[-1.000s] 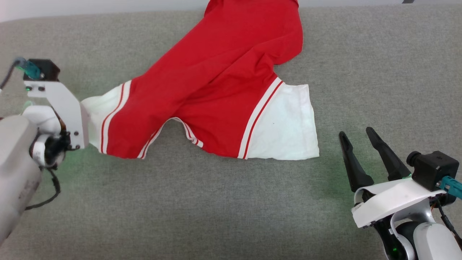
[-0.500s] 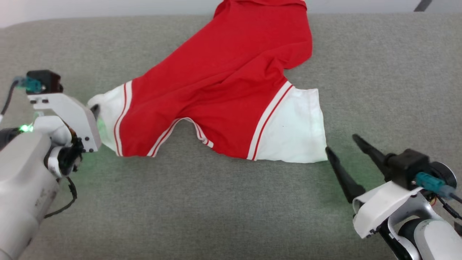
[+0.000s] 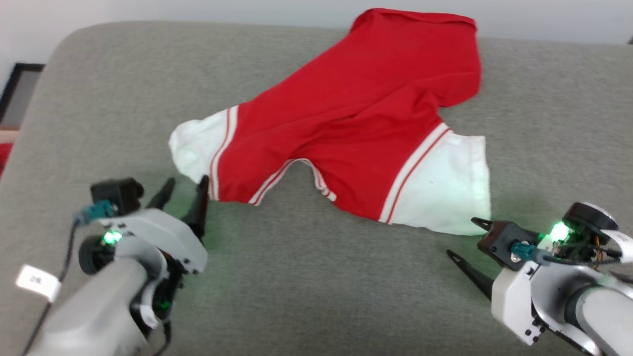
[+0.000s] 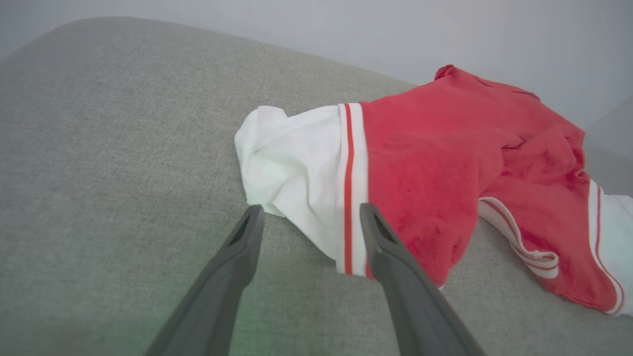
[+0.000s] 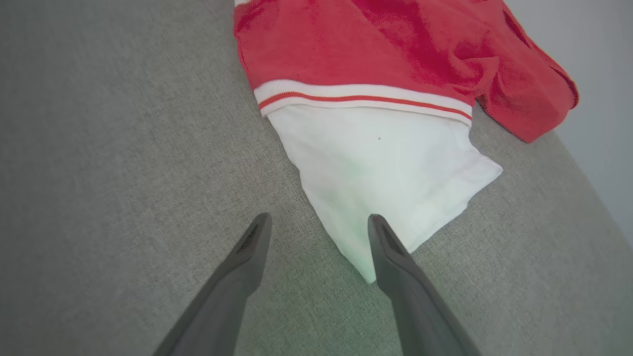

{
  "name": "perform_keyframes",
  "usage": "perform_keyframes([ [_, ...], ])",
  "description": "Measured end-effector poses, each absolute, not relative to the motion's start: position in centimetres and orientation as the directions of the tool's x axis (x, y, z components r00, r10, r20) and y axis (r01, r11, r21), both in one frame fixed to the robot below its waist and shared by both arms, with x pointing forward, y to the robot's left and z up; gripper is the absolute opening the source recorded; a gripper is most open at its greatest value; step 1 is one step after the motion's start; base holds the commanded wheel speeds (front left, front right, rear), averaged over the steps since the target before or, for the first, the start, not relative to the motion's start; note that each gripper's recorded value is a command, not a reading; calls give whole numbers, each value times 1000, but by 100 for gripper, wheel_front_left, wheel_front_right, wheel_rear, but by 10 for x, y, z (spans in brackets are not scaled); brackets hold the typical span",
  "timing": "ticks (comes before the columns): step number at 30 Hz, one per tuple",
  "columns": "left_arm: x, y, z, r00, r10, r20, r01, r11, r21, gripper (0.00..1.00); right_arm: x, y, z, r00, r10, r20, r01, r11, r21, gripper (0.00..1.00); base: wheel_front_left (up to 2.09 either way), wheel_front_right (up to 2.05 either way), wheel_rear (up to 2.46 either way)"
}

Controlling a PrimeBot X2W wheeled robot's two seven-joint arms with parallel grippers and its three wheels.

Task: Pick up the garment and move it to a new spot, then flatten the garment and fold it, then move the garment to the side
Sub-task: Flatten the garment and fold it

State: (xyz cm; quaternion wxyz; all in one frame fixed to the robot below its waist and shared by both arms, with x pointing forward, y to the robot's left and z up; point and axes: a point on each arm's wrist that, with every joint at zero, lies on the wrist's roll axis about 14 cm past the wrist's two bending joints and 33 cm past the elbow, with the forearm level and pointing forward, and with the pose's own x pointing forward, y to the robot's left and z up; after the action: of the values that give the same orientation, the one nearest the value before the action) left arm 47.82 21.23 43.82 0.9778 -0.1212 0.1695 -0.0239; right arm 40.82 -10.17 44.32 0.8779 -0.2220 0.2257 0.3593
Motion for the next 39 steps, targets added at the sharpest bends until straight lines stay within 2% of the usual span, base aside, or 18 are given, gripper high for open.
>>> perform_keyframes([
  [1, 468, 211, 440, 947, -75, -312, -7, 968, -252, 100, 411, -96, 438, 603, 537, -590, -768, 592, -246, 100, 0, 0, 0],
  [4, 457, 210, 442, 951, -56, -303, -22, 968, -251, 100, 417, -94, 433, 577, 527, -624, -796, 535, -283, 100, 0, 0, 0],
  [12, 425, 226, 457, 970, 42, -240, -106, 960, -259, 100, 441, -99, 406, 528, 458, -715, -834, 435, -338, 100, 0, 0, 0],
  [13, 423, 229, 457, 970, 53, -237, -115, 960, -256, 100, 443, -97, 404, 522, 458, -719, -839, 429, -335, 51, 0, 0, 0],
  [14, 421, 231, 458, 970, 59, -234, -120, 960, -254, 100, 444, -97, 402, 515, 452, -728, -842, 426, -331, 20, 0, 0, 0],
  [15, 420, 232, 458, 971, 64, -231, -123, 959, -254, 100, 445, -97, 399, 508, 446, -736, -845, 423, -327, 0, 0, 0, 0],
  [19, 420, 235, 459, 972, 77, -223, -133, 959, -252, 100, 446, -99, 393, 494, 435, -753, -847, 435, -305, 0, 0, 0, 0],
  [23, 425, 232, 463, 976, 67, -206, -120, 960, -254, 100, 448, -122, 394, 511, 395, -764, -820, 491, -295, 0, 0, 0, 0],
  [34, 436, 213, 472, 984, 0, -176, -40, 974, -222, 100, 412, -228, 389, 533, 196, -823, -696, 655, -295, 0, 0, 0, 0],
  [38, 439, 202, 478, 983, -61, -175, 29, 983, -180, 100, 400, -257, 395, 571, 132, -810, -616, 721, -317, 0, 0, 0, 0],
  [39, 439, 200, 478, 981, -74, -179, 43, 984, -174, 100, 402, -255, 399, 599, 144, -788, -594, 740, -316, 28, 0, 0, 0],
])
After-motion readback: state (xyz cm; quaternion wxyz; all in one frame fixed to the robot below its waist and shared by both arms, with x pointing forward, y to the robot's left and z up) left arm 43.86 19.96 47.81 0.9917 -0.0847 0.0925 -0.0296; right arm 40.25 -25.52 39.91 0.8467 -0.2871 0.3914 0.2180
